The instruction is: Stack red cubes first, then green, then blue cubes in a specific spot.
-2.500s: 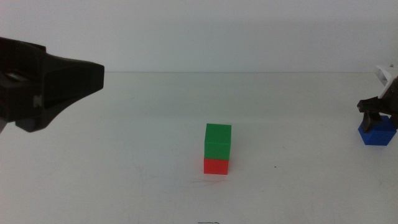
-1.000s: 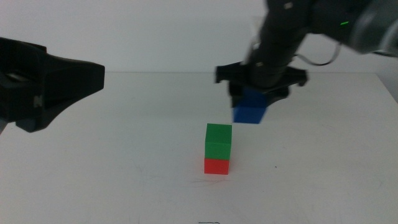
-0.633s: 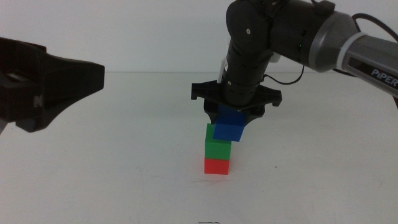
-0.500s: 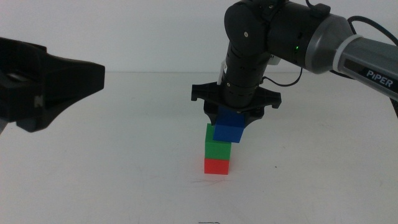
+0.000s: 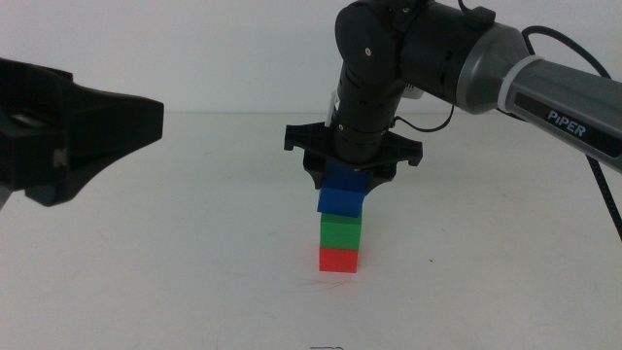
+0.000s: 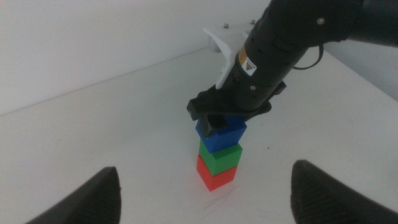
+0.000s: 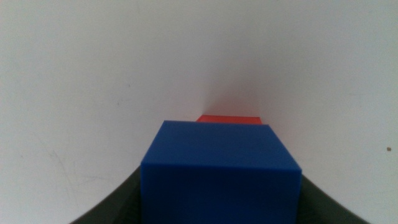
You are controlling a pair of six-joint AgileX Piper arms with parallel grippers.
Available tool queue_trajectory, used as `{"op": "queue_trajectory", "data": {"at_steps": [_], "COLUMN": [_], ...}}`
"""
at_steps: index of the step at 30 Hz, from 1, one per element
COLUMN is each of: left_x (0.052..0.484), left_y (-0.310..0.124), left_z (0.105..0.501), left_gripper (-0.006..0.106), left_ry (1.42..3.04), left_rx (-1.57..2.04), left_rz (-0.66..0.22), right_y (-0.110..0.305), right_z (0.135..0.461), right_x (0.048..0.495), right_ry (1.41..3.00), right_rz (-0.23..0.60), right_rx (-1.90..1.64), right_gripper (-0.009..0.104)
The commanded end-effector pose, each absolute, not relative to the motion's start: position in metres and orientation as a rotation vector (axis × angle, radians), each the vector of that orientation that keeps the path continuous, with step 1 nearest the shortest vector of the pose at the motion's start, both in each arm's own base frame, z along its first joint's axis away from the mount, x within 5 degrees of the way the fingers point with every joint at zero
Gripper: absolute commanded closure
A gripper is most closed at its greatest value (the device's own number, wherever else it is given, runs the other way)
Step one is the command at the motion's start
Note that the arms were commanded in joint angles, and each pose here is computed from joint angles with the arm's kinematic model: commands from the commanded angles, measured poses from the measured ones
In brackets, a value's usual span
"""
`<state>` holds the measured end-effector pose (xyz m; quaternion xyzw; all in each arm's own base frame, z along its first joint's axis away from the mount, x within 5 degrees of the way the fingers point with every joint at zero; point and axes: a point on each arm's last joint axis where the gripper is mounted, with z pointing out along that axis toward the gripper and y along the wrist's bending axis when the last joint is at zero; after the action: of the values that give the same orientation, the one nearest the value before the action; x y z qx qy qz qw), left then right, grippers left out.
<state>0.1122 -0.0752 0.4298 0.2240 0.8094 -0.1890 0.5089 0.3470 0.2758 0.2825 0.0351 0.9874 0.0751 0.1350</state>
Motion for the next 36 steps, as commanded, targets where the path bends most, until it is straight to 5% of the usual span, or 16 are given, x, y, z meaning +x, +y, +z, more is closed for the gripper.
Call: {"op": "queue_trajectory", "data": {"at_steps": [1, 16, 18, 29, 36], "left_x": [0.112, 0.112, 0.112, 0.112, 0.112], "left_y": [-0.075, -0.075, -0.075, -0.075, -0.075], "left_z": [0.444, 0.444, 0.444, 0.444, 0.444], "left_gripper": [0.007, 0.007, 0.007, 0.007, 0.007], "left_ry": [1.859, 1.859, 1.859, 1.859, 1.859], "left_rx": [0.511, 0.511, 0.511, 0.511, 0.511], "left_rz": [-0.483, -0.483, -0.483, -0.483, -0.483], "right_y": [0.267, 0.268, 0.267, 0.267, 0.262], "right_z": [0.315, 0.302, 0.302, 0.302, 0.322], "right_x": [0.337, 0.343, 0.343, 0.343, 0.338], "right_ry": [2.833, 2.842, 2.835, 2.835, 2.792], "right_rz": [0.223, 0.166, 0.151, 0.145, 0.176], "right_rx": [0.102, 0.091, 0.078, 0.035, 0.012], "right_gripper": [0.096, 0.094, 0.047, 0.039, 0.021]}}
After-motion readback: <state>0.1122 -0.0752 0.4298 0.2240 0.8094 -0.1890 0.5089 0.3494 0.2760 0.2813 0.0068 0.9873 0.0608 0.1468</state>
